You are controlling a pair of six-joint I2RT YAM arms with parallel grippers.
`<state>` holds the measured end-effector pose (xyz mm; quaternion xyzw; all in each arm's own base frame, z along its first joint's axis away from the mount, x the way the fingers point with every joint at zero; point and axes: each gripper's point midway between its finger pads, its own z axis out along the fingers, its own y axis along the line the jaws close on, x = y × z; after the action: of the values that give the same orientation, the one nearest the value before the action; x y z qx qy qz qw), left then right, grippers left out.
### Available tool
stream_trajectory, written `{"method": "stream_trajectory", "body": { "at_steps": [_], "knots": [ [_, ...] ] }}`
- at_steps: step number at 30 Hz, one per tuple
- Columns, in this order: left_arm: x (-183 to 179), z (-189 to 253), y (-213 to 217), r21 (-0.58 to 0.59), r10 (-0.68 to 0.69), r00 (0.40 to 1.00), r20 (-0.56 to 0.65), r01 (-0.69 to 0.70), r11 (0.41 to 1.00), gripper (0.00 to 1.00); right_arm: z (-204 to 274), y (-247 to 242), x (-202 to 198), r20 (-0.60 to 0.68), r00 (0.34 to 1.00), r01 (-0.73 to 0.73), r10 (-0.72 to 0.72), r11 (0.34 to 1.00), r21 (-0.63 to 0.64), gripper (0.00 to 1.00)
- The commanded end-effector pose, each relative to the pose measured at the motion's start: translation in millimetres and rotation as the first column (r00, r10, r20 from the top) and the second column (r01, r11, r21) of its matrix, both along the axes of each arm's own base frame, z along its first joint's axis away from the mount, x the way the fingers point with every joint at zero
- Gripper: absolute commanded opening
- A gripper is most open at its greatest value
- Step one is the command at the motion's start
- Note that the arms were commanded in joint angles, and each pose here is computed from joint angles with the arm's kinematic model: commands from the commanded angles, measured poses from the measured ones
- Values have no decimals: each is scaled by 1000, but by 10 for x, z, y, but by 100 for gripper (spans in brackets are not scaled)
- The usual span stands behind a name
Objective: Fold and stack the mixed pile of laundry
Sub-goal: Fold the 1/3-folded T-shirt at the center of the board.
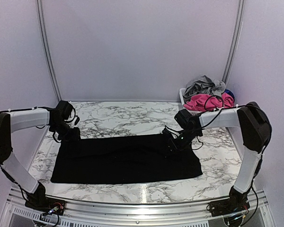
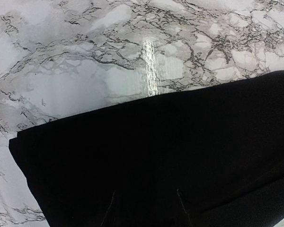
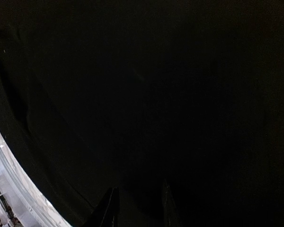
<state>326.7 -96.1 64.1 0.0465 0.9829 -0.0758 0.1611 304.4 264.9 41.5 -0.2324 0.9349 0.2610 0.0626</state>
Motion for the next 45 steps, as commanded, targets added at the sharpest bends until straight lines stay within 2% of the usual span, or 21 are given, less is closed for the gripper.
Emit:
{"method": "stream_trajectory", "body": {
  "at_steps": [1, 5, 8, 11, 15, 19, 28, 32, 39, 43, 45],
  "knots": [
    [22, -22, 79, 42, 17, 1000, 17, -18, 999, 41, 59, -147, -318, -36, 999, 12, -12, 1000, 1, 33],
    [8, -103, 113, 66, 18, 1000, -7, -18, 998, 41, 320, -299, -379, -36, 998, 51, -49, 998, 33, 39],
    [45, -70, 69, 42, 18, 1000, 0, -18, 999, 41, 717, -409, -104, 35, 991, 121, -126, 984, 129, 48],
    [111, -14, 13, 19, 7, 1000, 15, -7, 1000, 42, 967, -481, 235, 120, 978, 150, -173, 973, 175, 51],
    [211, 95, -36, 0, -1, 999, 45, 1, 1000, 43, 776, -476, 517, 116, 983, 129, -140, 987, 99, 51],
    [257, 177, -75, -24, 7, 998, 62, -5, 1000, 44, 616, -414, 687, 106, 987, 115, -124, 990, 87, 51],
    [194, 112, -59, -25, 18, 999, 45, -17, 1000, 44, 237, -322, 834, 75, 993, 86, -91, 994, 68, 53],
    [159, 67, -54, -24, 19, 999, 31, -19, 1000, 44, 214, -149, 796, 56, 997, 43, -48, 994, 97, 46],
    [151, 68, -52, -26, 21, 999, 35, -20, 999, 44, 150, 0, 703, 22, 1000, 6, -8, 994, 113, 40],
    [161, 81, -49, -22, 17, 999, 40, -16, 1000, 45, 223, 9, 670, 16, 1000, -4, 2, 993, 120, 29],
    [162, 75, -49, -21, 15, 999, 38, -15, 1000, 45, 308, 8, 633, 22, 1000, -11, 9, 991, 131, 21]
  ]
}}
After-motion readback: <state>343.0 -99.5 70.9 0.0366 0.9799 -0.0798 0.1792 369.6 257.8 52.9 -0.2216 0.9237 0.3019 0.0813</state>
